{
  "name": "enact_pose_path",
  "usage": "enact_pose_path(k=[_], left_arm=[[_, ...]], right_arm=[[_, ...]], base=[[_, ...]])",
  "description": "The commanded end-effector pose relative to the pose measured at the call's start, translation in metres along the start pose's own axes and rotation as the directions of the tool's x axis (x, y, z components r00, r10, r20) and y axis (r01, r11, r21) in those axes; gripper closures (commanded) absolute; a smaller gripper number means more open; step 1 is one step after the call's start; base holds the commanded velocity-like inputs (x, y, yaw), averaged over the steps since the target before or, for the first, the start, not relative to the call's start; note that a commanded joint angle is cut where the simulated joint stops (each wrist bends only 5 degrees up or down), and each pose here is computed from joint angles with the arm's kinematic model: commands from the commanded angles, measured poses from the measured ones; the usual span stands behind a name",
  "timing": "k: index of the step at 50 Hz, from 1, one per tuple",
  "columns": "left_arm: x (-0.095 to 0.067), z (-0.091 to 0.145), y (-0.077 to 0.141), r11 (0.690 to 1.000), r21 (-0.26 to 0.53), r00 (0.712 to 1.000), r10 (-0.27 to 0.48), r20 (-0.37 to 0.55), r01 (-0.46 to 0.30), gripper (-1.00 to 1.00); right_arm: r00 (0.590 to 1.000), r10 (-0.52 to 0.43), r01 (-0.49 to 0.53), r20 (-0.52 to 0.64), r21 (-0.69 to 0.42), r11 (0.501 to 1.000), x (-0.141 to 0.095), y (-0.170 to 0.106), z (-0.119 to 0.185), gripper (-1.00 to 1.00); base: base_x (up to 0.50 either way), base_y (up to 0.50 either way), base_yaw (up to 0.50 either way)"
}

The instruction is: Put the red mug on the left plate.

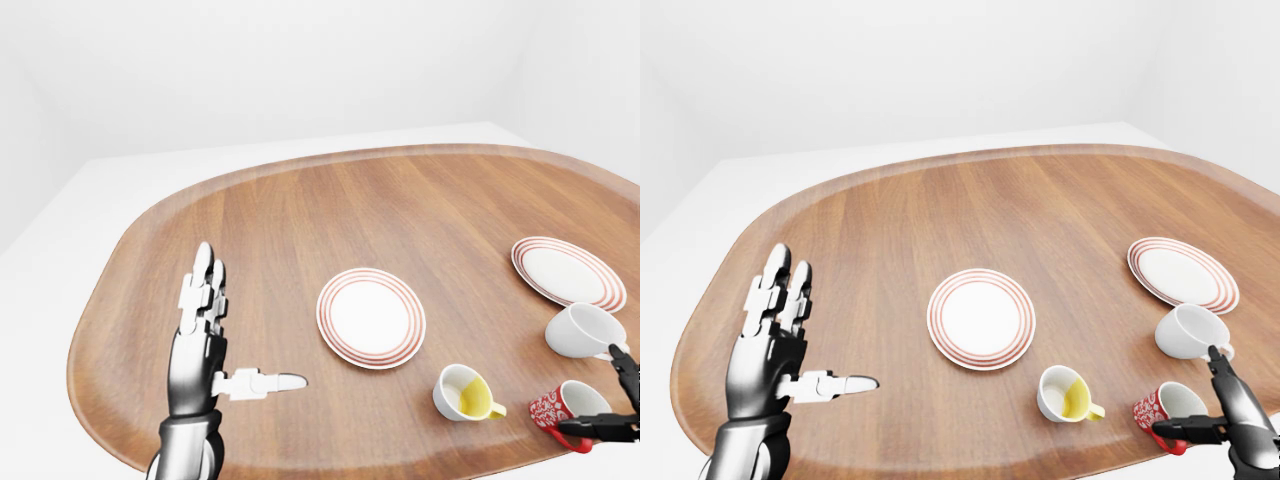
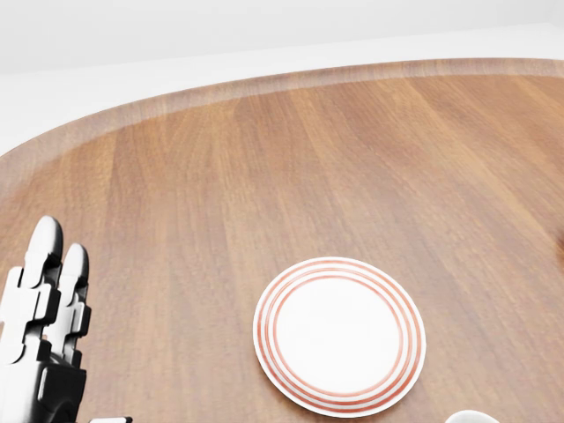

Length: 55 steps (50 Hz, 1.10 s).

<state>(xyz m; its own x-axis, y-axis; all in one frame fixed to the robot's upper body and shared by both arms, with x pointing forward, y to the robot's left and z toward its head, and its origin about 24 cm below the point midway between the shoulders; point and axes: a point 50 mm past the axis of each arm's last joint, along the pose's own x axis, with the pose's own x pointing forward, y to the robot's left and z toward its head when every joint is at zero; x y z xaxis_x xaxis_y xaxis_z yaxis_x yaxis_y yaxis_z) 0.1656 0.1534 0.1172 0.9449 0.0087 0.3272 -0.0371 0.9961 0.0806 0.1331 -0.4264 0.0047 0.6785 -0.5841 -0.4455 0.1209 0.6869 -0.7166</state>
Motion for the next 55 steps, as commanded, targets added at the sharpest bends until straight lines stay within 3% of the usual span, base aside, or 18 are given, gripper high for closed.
enact_pose_path(k=[1, 15, 16, 18, 19, 33, 35, 38, 42, 43, 44, 47, 52, 55], left_arm=[[0.000, 0.001, 0.000, 1.000, 0.000, 1.000, -0.001, 0.003, 0.001, -1.00], [0.000, 0.000, 0.000, 1.000, 0.000, 1.000, 0.001, 0.001, -0.001, -1.00], [0.000, 0.000, 0.000, 1.000, 0.000, 1.000, 0.001, 0.001, -0.001, -1.00], [0.000, 0.000, 0.000, 1.000, 0.000, 1.000, 0.002, 0.001, -0.002, -1.00], [0.000, 0.000, 0.000, 1.000, 0.001, 1.000, 0.002, -0.001, -0.002, -1.00], [0.000, -0.001, 0.001, 1.000, 0.001, 1.000, 0.003, -0.005, -0.003, -1.00], [-0.001, -0.001, 0.001, 1.000, 0.001, 1.000, 0.004, -0.005, -0.004, -1.00], [-0.001, -0.001, 0.000, 1.000, 0.001, 1.000, 0.002, -0.006, -0.002, -1.00], [-0.001, -0.001, 0.000, 1.000, 0.001, 1.000, 0.002, -0.006, -0.002, -1.00], [-0.001, -0.001, 0.001, 1.000, 0.001, 1.000, 0.002, -0.006, -0.002, -1.00], [-0.001, -0.001, 0.001, 1.000, 0.001, 1.000, 0.002, -0.006, -0.002, -1.00], [-0.001, -0.002, 0.000, 1.000, 0.001, 1.000, 0.001, -0.008, -0.001, -1.00], [0.000, -0.002, 0.001, 1.000, 0.000, 1.000, 0.002, -0.008, -0.002, -1.00], [0.000, -0.002, 0.001, 1.000, 0.000, 1.000, 0.001, -0.008, -0.001, -1.00]], right_arm=[[0.999, 0.020, -0.020, -0.042, 0.005, 1.000, 0.003, 0.006, -0.008, -1.00], [0.995, 0.042, -0.042, -0.091, -0.004, 0.999, 0.006, 0.013, -0.015, -1.00], [0.995, 0.037, -0.038, -0.095, -0.011, 0.999, 0.006, 0.013, -0.015, -0.29], [0.995, 0.037, -0.038, -0.096, -0.011, 0.999, 0.007, 0.013, -0.016, -0.29], [0.994, 0.042, -0.044, -0.099, -0.018, 0.999, 0.006, 0.014, -0.017, 1.00], [0.995, 0.042, -0.044, -0.085, -0.023, 0.999, 0.003, 0.014, -0.016, 1.00], [1.000, -0.014, 0.013, -0.026, -0.021, 1.000, 0.001, 0.004, -0.006, 1.00], [0.976, -0.127, 0.131, 0.175, -0.012, 0.991, -0.010, -0.022, 0.036, 1.00], [0.948, -0.238, 0.239, 0.213, 0.019, 0.971, -0.021, -0.048, 0.071, 1.00], [0.916, -0.275, 0.281, 0.291, 0.023, 0.960, -0.026, -0.057, 0.097, 1.00], [0.914, -0.277, 0.283, 0.296, 0.022, 0.959, -0.027, -0.057, 0.099, 1.00], [0.805, -0.311, 0.361, 0.505, -0.002, 0.933, -0.038, -0.068, 0.171, 1.00], [0.682, -0.280, 0.407, 0.675, -0.032, 0.913, -0.043, -0.067, 0.255, 1.00], [0.645, -0.261, 0.418, 0.718, -0.046, 0.907, -0.042, -0.061, 0.291, 1.00]], base=[[0.00, 0.00, 0.00], [0.00, 0.00, 0.00], [0.00, 0.00, 0.00], [0.00, 0.00, 0.00], [0.00, 0.00, 0.00], [0.00, 0.00, 0.00], [0.00, 0.00, 0.00], [0.00, 0.00, 0.00], [0.00, 0.00, 0.00], [0.00, 0.00, 0.00], [0.00, 0.00, 0.00], [0.00, 0.00, 0.00], [0.00, 0.00, 0.00], [0.00, 0.00, 0.00]])
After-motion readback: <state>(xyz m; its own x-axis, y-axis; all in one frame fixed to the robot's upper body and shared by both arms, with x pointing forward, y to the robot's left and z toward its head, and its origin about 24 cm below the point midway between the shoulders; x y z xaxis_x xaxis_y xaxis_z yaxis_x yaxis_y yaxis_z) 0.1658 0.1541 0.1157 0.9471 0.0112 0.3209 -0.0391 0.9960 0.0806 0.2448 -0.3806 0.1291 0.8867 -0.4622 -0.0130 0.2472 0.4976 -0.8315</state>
